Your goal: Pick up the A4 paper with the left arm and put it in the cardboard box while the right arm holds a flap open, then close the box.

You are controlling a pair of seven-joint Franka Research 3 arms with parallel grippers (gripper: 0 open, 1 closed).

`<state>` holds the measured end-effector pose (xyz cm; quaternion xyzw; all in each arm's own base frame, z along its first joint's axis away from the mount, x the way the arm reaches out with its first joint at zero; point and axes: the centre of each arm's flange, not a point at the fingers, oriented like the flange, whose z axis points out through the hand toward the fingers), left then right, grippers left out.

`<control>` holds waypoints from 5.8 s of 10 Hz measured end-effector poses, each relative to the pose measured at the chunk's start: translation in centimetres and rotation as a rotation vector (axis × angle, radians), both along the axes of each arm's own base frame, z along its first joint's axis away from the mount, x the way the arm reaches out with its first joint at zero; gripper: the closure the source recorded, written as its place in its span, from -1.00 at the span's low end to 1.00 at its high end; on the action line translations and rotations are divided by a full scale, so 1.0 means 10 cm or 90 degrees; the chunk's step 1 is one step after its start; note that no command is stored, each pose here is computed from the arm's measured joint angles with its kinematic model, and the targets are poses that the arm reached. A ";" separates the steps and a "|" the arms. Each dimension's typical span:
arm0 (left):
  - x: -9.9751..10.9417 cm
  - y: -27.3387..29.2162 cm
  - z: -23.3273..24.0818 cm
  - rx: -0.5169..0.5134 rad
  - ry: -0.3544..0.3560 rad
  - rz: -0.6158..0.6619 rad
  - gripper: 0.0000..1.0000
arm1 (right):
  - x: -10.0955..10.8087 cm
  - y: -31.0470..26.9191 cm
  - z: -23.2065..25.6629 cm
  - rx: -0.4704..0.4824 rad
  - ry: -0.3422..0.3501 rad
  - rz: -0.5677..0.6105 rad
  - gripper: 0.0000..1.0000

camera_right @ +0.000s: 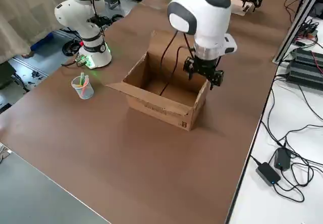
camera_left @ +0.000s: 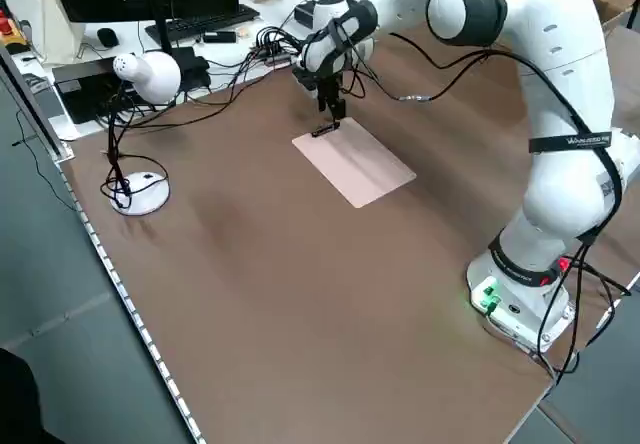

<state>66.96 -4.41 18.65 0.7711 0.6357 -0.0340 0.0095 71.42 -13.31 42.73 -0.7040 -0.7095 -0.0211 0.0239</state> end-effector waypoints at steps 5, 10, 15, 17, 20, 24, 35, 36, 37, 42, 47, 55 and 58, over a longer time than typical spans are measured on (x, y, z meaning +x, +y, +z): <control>-0.21 0.17 -0.18 0.030 0.006 -0.016 -1.00 | 0.04 -0.49 -0.37 -0.007 -0.025 0.056 -1.00; -0.20 0.22 -0.17 0.030 -0.001 -0.012 -0.90 | 0.12 -0.42 -0.71 0.002 -0.017 0.048 -0.96; -0.18 0.23 -0.08 0.031 -0.011 -0.011 -0.03 | 0.14 -0.49 -0.82 0.000 -0.024 0.033 -0.47; -0.18 0.24 -0.07 0.031 -0.014 -0.010 0.16 | 0.14 -0.49 -0.81 0.000 -0.024 0.020 -0.19; -0.18 0.25 -0.06 0.031 -0.015 -0.009 0.24 | 0.14 -0.49 -0.81 0.000 -0.023 -0.002 0.10; -0.18 0.25 -0.05 0.031 -0.015 -0.007 0.37 | 0.14 -0.50 -0.81 0.000 -0.023 -0.005 0.70; -0.16 0.25 -0.03 0.031 -0.018 -0.006 0.39 | 0.10 -0.28 -0.82 0.010 0.023 -0.066 0.90; -0.15 0.25 0.00 0.031 -0.023 -0.007 0.39 | 0.09 -0.21 -0.82 0.011 0.031 -0.074 0.90; -0.12 0.25 0.07 0.032 -0.030 -0.007 0.39 | 0.08 -0.13 -0.80 0.012 0.040 -0.079 0.90; -0.05 0.29 0.63 0.040 -0.045 -0.045 0.39 | 0.04 0.62 -0.47 0.006 0.054 -0.104 0.90; 0.03 0.32 0.88 0.044 -0.020 -0.081 0.39 | -0.05 1.70 -0.34 0.028 0.078 -0.127 0.90; 0.32 0.38 1.66 0.051 -0.031 -0.103 0.39 | -0.36 3.66 -0.30 0.071 0.076 -0.152 0.90; 0.35 0.40 2.11 0.056 -0.072 -0.105 0.39 | -0.47 4.13 -0.28 0.083 0.044 -0.123 0.90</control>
